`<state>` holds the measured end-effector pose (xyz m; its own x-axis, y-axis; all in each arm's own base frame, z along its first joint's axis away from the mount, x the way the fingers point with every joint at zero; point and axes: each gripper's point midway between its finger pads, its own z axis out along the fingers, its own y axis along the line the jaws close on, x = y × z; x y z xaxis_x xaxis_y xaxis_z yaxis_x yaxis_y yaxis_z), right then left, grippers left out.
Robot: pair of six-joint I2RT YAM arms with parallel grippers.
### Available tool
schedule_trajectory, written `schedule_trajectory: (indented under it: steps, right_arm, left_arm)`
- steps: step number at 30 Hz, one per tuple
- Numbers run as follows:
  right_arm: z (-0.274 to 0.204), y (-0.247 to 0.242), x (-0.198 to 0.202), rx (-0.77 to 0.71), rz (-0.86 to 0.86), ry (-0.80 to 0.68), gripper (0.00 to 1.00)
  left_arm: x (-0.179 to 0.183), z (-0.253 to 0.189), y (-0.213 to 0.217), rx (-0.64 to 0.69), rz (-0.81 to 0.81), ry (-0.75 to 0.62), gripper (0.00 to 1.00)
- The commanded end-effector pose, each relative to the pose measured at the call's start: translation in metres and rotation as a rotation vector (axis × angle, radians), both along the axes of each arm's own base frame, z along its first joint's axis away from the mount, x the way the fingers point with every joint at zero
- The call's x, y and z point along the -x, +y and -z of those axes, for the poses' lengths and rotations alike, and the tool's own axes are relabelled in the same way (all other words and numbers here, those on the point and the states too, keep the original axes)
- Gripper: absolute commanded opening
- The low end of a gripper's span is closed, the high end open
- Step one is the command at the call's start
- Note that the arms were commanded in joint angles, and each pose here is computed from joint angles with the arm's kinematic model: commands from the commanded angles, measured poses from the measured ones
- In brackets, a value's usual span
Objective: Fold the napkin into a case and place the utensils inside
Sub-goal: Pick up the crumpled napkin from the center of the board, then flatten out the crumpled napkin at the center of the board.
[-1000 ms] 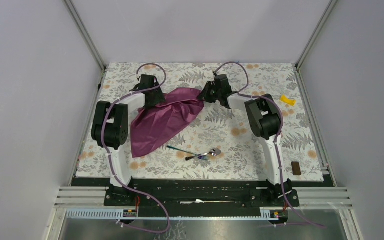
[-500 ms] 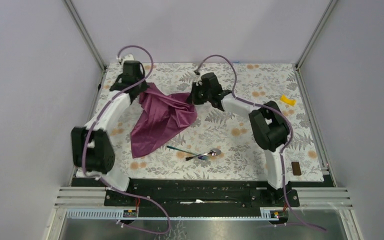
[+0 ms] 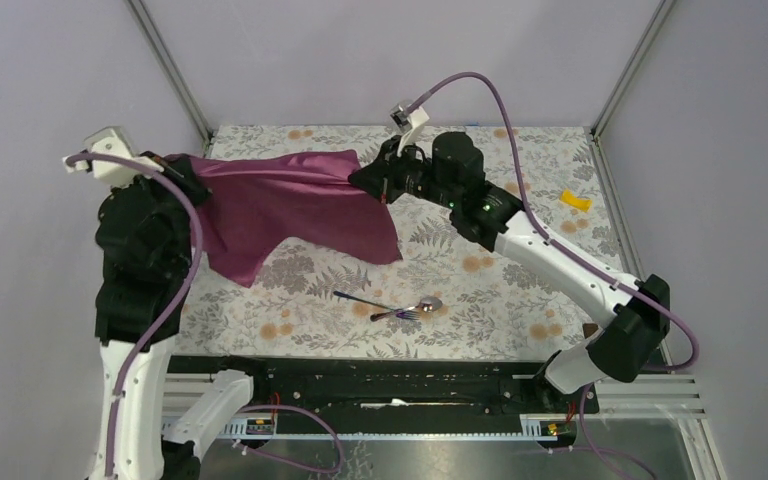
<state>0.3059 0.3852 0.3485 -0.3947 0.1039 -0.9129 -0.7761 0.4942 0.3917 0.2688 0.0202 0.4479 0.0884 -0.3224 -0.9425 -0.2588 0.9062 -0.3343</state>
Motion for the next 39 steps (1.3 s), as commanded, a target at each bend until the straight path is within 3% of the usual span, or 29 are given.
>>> schedule_trajectory:
  steps: [1,4,9,13,14,15,17,19,21,23,26,31,35,39]
  right_arm:
    - [-0.022,-0.004,0.0,-0.073,0.026,-0.02,0.0]
    - [-0.023,-0.006,-0.031,-0.076,0.157,-0.032,0.0]
    - [0.024,-0.012,-0.117,-0.036,0.368,0.069,0.0]
    - [0.101,-0.012,-0.198,0.052,0.484,0.163,0.02]
    - [0.102,-0.011,-0.213,0.057,0.482,0.169,0.05]
    - [0.121,-0.006,-0.234,0.093,0.487,0.188,0.16]
    - [0.147,-0.002,-0.255,0.198,0.485,0.216,0.29]
    - [0.165,-0.01,-0.257,0.306,0.486,0.271,0.43]
    - [0.173,-0.016,-0.243,0.363,0.445,0.315,0.57]
    - [0.17,-0.025,-0.228,0.387,0.432,0.316,0.65]
    - [0.166,-0.041,-0.198,0.378,0.423,0.312,0.73]
    - [0.191,-0.032,-0.147,0.331,0.315,0.433,0.73]
    - [0.221,-0.017,-0.113,0.374,0.267,0.475,0.73]
    - [0.244,-0.001,-0.089,0.406,0.231,0.505,0.54]
  left_arm:
    - [0.017,-0.042,0.034,-0.056,-0.178,-0.114,0.0]
    - [-0.012,-0.041,0.04,-0.092,-0.237,-0.093,0.0]
    - [-0.111,-0.009,0.038,-0.179,-0.291,0.06,0.0]
    - [-0.201,0.078,0.058,-0.31,-0.412,0.306,0.07]
    - [-0.22,0.1,0.067,-0.335,-0.439,0.374,0.09]
    - [-0.245,0.144,0.074,-0.375,-0.462,0.484,0.27]
    - [-0.273,0.193,0.088,-0.42,-0.486,0.646,0.65]
    - [-0.284,0.196,0.093,-0.36,-0.488,0.691,0.74]
    - [-0.283,0.195,0.083,-0.31,-0.434,0.698,0.87]
    - [-0.275,0.189,0.07,-0.274,-0.364,0.694,0.97]
    - [-0.249,0.182,0.052,-0.211,-0.254,0.688,0.99]
    - [-0.198,0.203,0.012,-0.073,-0.039,0.72,0.99]
    - [-0.152,0.232,-0.009,0.008,0.074,0.773,0.99]
    - [-0.113,0.262,-0.026,0.076,0.155,0.817,0.99]
